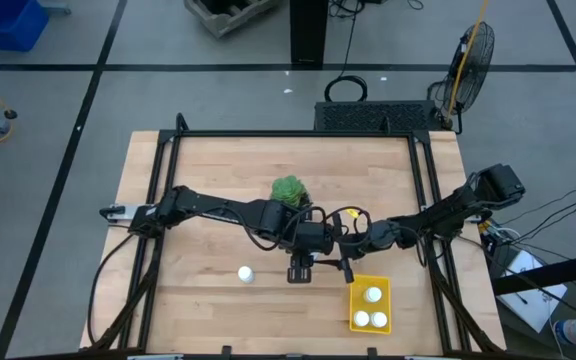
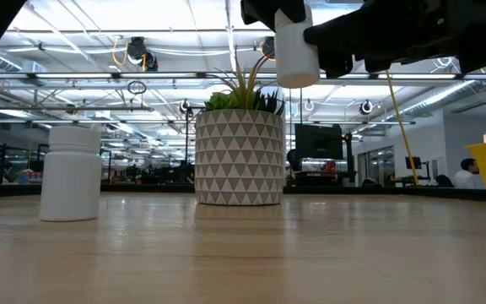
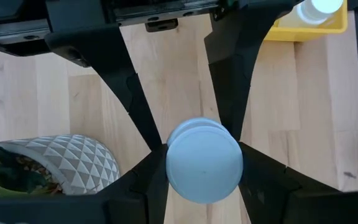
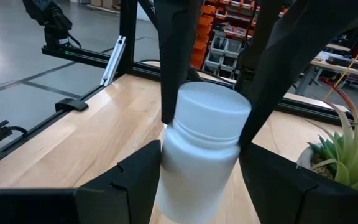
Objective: Pick and place pill bottles into a basket
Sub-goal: Put the white pill bottle into the bin
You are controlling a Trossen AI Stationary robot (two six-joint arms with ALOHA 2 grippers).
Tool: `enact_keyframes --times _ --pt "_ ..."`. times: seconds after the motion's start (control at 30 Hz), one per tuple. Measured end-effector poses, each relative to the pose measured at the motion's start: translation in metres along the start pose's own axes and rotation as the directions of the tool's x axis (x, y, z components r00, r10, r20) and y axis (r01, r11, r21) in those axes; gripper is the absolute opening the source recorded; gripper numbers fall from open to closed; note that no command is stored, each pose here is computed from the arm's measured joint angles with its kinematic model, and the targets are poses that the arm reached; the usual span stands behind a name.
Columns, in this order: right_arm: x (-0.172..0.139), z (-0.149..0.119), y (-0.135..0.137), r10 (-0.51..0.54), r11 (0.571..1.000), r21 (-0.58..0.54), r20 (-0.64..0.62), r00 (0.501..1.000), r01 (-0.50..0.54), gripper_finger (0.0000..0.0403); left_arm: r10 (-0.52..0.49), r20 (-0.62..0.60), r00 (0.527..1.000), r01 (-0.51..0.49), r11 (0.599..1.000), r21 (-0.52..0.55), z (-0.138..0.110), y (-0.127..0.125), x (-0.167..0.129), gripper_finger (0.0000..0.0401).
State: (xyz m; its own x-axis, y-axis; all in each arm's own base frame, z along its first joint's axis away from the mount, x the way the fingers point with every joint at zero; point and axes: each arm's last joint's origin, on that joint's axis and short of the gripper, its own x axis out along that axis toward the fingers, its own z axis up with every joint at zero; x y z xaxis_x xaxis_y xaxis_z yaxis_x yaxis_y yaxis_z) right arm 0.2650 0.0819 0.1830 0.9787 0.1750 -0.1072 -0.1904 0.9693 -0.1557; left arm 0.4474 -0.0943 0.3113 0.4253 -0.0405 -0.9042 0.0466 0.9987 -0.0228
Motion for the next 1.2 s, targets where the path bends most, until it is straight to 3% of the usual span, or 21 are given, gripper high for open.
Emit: enact_keyframes --times 0.83,1.2 --pt "0.0039 -0.0024 -0.0005 -0.051 0.998 0.032 0.014 0.999 0.051 0.0210 0.035 0.004 0.999 -0.035 0.999 -0.014 0.0003 0.0020 0.0008 0.0164" --pt "0.0038 -0.0033 -0.0004 -0.050 0.998 0.046 0.003 0.999 0.050 0.0161 0.050 0.004 0.999 -0.050 0.999 -0.015 0.0002 0.0022 0.0013 0.0165"
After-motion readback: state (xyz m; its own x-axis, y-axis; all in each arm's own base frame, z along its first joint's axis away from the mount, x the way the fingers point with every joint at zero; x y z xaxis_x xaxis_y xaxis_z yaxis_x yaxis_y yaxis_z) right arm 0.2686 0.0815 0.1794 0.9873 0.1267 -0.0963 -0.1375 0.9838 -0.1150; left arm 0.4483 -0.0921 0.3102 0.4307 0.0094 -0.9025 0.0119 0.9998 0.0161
